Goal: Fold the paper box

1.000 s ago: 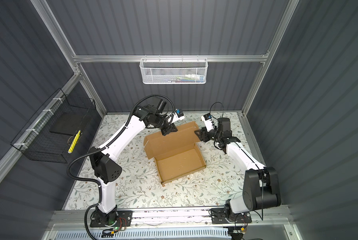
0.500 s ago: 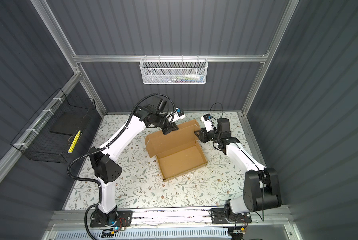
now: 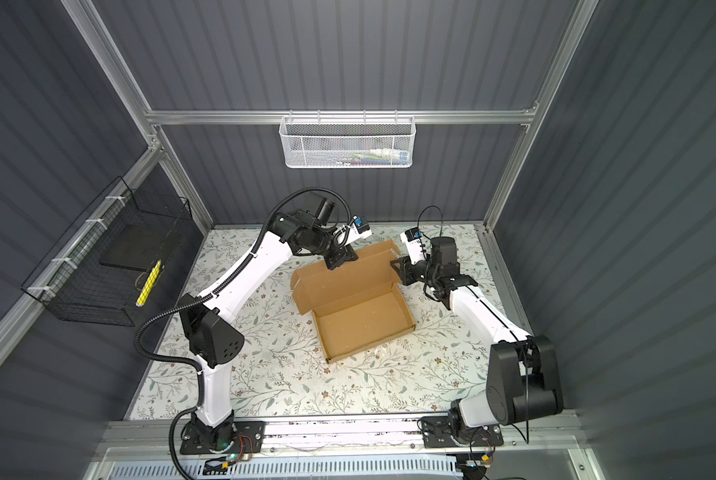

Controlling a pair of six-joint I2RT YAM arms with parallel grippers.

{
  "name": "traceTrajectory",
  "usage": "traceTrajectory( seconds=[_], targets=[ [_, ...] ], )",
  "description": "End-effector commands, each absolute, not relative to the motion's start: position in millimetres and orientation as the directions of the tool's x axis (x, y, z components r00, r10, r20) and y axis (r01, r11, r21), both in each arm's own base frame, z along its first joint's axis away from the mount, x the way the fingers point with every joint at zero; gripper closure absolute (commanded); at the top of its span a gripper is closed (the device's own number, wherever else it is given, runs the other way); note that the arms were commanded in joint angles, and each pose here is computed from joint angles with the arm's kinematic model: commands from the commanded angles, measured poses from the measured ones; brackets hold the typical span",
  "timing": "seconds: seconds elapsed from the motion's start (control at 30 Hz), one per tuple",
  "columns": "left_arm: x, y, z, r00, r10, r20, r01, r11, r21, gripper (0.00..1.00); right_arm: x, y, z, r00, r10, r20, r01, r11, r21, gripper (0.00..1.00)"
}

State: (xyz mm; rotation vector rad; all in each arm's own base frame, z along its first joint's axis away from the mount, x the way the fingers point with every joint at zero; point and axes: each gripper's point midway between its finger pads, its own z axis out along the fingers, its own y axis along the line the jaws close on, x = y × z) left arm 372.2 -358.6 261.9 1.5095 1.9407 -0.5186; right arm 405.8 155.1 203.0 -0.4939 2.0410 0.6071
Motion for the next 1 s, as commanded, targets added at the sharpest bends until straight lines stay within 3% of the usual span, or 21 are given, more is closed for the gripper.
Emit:
traceTrajectory(
  seconds=[0.0,0.17,0.6,0.8,0.97],
  targets=[
    [373,-361,264,-0.156,0.710,-0.686,0.958,0.278,0.070,0.98,405,152,206,-0.478,-0.101,-0.873,-0.540,0.818,0.201,0.77],
    [373,-361,264,-0.164,0.708,-0.687,0.957,0.284,0.064,0.92,405,151,205,-0.468,-0.095,-0.879,-0.529,0.827,0.192,0.81],
    [388,-352,273,-0.198,0.698,-0.688,0.918,0.379,0.120,0.64,401,151,201,-0.459,-0.097,-0.883,-0.517,0.838,0.176,0.87],
    [413,-330,292,-0.279,0.635,-0.720,0.822,0.546,0.163,0.58,399,151,202,-0.454,-0.099,-0.885,-0.509,0.845,0.166,0.88],
    [431,-283,326,-0.375,0.434,-0.819,0.666,0.741,0.087,0.57,397,152,201,-0.452,-0.105,-0.886,-0.505,0.848,0.157,0.89]
  ],
)
